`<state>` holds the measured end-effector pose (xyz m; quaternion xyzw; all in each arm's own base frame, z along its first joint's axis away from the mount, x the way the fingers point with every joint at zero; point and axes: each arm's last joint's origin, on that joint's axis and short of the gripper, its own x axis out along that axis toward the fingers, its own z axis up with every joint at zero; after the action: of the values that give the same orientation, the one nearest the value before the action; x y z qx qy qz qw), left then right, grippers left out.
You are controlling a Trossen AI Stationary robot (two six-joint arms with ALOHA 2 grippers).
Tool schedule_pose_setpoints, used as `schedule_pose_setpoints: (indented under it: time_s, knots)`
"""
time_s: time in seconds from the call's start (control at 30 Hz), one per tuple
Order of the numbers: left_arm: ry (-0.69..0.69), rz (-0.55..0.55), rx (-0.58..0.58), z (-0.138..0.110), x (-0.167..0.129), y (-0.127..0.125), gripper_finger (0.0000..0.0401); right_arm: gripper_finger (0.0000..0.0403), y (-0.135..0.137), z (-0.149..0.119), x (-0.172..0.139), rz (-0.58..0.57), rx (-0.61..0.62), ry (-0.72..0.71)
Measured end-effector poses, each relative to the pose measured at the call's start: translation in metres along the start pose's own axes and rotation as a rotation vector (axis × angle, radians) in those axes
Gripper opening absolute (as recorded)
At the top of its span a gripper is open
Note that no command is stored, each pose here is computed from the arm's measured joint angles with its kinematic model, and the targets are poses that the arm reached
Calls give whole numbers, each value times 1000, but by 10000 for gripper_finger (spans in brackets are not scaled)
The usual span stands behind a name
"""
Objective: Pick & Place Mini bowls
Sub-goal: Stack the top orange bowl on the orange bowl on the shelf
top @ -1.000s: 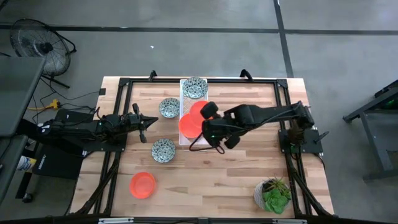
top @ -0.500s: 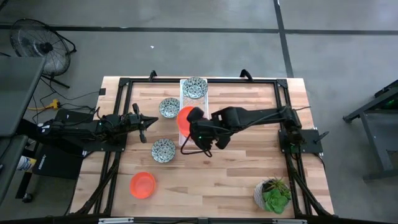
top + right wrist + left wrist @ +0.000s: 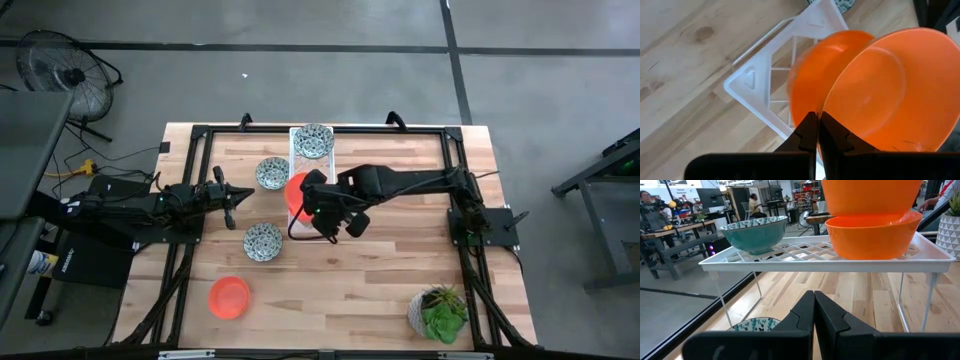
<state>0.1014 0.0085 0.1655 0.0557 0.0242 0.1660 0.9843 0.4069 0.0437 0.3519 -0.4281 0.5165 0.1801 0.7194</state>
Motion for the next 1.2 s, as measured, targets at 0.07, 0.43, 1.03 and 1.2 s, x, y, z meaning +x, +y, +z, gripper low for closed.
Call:
schedule_pose_setpoints:
  time_s: [0.07, 0.43, 1.03, 1.2]
  knots:
    - [0, 0, 0, 0, 0, 0, 1, 0, 1, 0, 0, 16, -2, -4]
    - [0, 0, 0, 0, 0, 0, 1, 0, 2, 0, 1, 53, -1, -37]
    - [0, 0, 0, 0, 0, 0, 1, 1, -2, 0, 9, 55, 36, -36]
    - [0, 0, 0, 0, 0, 0, 1, 11, -3, 0, 9, 55, 46, -34]
